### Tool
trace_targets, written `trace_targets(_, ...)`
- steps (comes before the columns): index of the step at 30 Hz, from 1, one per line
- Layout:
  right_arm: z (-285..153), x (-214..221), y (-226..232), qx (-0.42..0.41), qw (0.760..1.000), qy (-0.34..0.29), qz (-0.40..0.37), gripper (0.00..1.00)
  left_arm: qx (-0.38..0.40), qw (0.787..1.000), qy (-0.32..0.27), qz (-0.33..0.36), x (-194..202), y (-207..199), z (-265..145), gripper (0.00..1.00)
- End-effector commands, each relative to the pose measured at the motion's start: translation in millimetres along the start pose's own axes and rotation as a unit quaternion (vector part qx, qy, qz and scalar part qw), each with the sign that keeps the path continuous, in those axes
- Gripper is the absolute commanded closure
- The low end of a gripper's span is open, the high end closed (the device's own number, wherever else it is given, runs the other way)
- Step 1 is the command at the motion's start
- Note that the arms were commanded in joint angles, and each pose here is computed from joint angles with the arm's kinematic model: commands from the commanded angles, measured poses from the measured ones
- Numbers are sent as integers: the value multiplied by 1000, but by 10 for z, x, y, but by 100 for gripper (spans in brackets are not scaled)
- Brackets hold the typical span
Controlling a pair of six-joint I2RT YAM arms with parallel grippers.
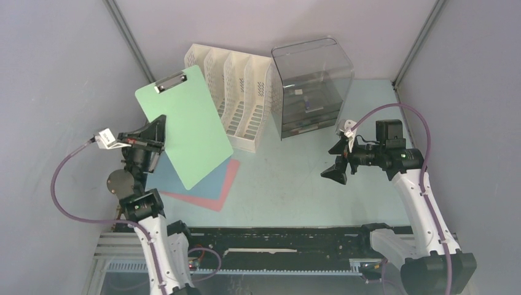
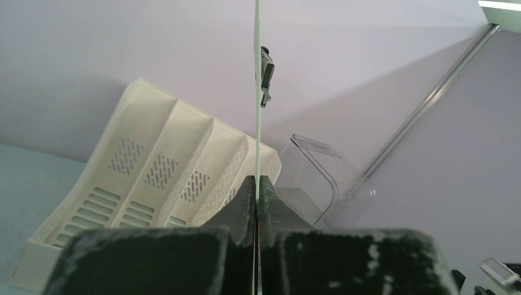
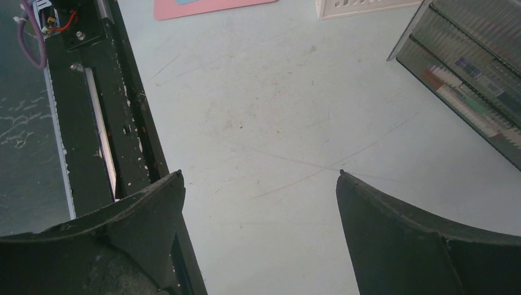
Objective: Organize the desk
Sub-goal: Place the folder in the storage box.
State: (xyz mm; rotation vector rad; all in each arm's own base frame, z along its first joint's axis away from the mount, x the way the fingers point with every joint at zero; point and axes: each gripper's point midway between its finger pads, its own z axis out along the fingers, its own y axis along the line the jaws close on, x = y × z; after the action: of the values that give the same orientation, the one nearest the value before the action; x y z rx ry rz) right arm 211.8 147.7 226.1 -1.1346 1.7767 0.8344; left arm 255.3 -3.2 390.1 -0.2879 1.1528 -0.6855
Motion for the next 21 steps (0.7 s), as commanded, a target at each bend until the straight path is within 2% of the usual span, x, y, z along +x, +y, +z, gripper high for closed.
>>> trace_targets(1,-15,-31,27,-2,1000,-2,-10,0,40,997,-33,50,-160,-227,172,100)
trace_targets(8,-7,-22,21,-2,1000,0,-8,0,78,989,-78,101,-201,-346,369,100)
trace_targets(15,-3,-8,7,-1,1000,3,-7,0,78,985,-112,109,-279,-290,599,100)
trace_targets(21,4,8,-3,0,1000,6,-5,0,102,982,-115,114,-224,-362,858,100)
